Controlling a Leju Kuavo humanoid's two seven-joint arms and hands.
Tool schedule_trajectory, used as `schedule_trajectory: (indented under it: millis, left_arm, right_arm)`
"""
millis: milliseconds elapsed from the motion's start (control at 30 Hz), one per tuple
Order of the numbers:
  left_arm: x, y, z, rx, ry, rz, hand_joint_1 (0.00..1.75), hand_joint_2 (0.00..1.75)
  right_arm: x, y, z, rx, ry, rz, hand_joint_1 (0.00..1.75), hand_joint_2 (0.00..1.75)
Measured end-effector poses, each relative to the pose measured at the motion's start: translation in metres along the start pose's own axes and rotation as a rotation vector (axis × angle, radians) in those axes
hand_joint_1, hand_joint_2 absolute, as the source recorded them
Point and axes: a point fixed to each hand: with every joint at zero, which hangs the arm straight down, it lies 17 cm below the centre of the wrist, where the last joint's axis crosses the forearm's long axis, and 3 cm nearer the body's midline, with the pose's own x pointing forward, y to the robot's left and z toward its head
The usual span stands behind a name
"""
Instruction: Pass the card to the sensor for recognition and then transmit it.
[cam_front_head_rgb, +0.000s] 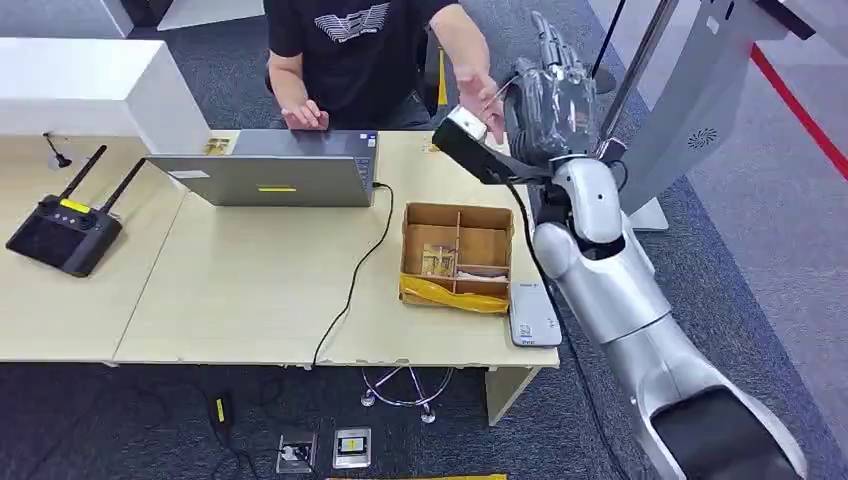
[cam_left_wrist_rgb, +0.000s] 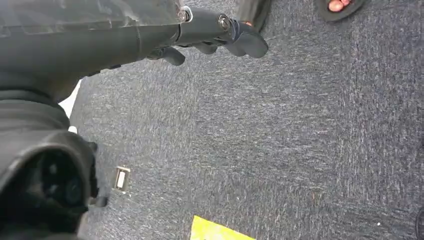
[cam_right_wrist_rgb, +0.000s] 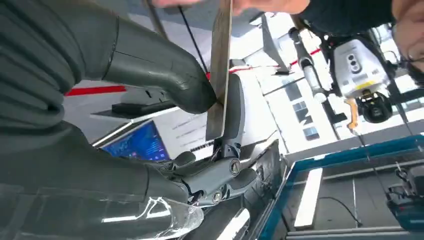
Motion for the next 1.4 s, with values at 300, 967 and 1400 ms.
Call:
schedule_trajectory:
  millis: [300, 967, 1400]
  left_arm:
    - [0.002, 0.009, -0.001, 0.012, -0.001, 0.003, 0.00, 0.00]
    - [-0.001, 0.014, -0.001, 0.025, 0.009, 0.004, 0.00, 0.00]
    - [-0.002, 0.013, -0.001, 0.021, 0.010, 0.000, 0.00, 0.00]
  right_arm:
    - [0.019, 0.042, 0.002, 0.063, -0.005, -0.066, 1.75, 1.75]
    - [0.031, 0.080, 0.012, 0.120, -0.004, -0.082, 0.00, 0.00]
    - [0.025, 0.074, 0.006, 0.119, -0.013, -0.027, 0.00, 0.00]
